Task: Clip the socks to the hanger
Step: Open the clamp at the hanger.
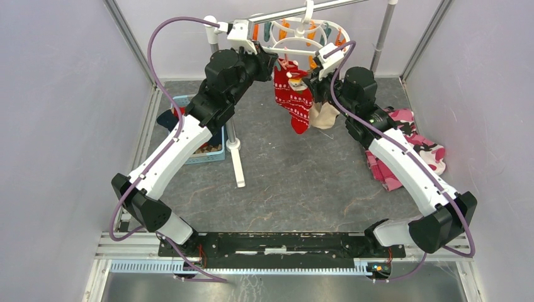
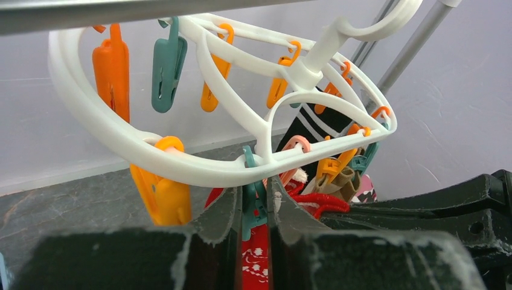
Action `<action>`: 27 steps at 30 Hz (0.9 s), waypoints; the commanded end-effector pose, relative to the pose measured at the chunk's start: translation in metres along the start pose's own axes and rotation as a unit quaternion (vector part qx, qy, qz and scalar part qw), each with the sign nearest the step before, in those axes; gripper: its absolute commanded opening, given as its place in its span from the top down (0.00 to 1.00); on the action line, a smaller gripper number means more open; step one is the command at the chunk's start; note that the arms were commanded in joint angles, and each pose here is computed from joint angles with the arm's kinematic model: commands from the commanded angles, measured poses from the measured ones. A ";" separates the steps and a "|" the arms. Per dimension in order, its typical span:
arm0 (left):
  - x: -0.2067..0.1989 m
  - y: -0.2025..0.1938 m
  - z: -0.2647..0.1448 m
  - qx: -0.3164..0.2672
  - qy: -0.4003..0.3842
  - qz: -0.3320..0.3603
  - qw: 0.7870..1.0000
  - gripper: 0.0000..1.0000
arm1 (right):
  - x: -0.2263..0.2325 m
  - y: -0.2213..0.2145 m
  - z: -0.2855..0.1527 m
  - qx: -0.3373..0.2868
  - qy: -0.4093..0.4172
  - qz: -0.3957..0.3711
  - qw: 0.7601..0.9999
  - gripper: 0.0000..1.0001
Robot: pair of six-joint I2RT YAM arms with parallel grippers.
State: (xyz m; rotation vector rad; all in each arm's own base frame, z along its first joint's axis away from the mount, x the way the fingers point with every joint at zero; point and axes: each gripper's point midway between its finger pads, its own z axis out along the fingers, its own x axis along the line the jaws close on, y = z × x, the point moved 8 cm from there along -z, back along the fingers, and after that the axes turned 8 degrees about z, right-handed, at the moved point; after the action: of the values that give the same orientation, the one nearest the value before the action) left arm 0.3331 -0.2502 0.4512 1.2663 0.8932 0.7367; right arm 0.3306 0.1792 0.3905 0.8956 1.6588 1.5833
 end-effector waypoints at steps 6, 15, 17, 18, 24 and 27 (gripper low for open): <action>-0.008 0.025 -0.003 -0.036 -0.004 0.001 0.999 0.90 | 0.017 0.024 -0.019 -0.033 0.091 -0.007 0.995 1.00; -0.011 0.025 -0.004 -0.032 -0.005 -0.008 0.999 0.90 | 0.031 0.033 -0.020 -0.037 0.084 -0.003 0.996 1.00; -0.011 0.025 -0.003 -0.031 -0.004 -0.012 0.999 0.90 | 0.035 0.033 -0.017 -0.037 0.074 0.001 0.997 1.00; -0.011 0.026 -0.004 -0.032 -0.005 -0.013 0.999 0.90 | 0.037 0.034 -0.015 -0.036 0.071 0.005 0.997 1.00; -0.012 0.028 -0.004 -0.033 -0.006 -0.016 0.999 0.90 | 0.050 0.038 -0.006 -0.037 0.076 0.023 0.996 1.00; -0.013 0.028 -0.005 -0.032 -0.007 -0.016 0.999 0.90 | 0.048 0.041 -0.002 -0.042 0.056 0.030 0.997 1.00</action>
State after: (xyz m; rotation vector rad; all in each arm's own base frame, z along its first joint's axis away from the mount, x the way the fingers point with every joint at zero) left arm 0.3273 -0.2539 0.4606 1.2593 0.8841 0.7302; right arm 0.2998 0.2201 0.4066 0.7885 1.7709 1.7316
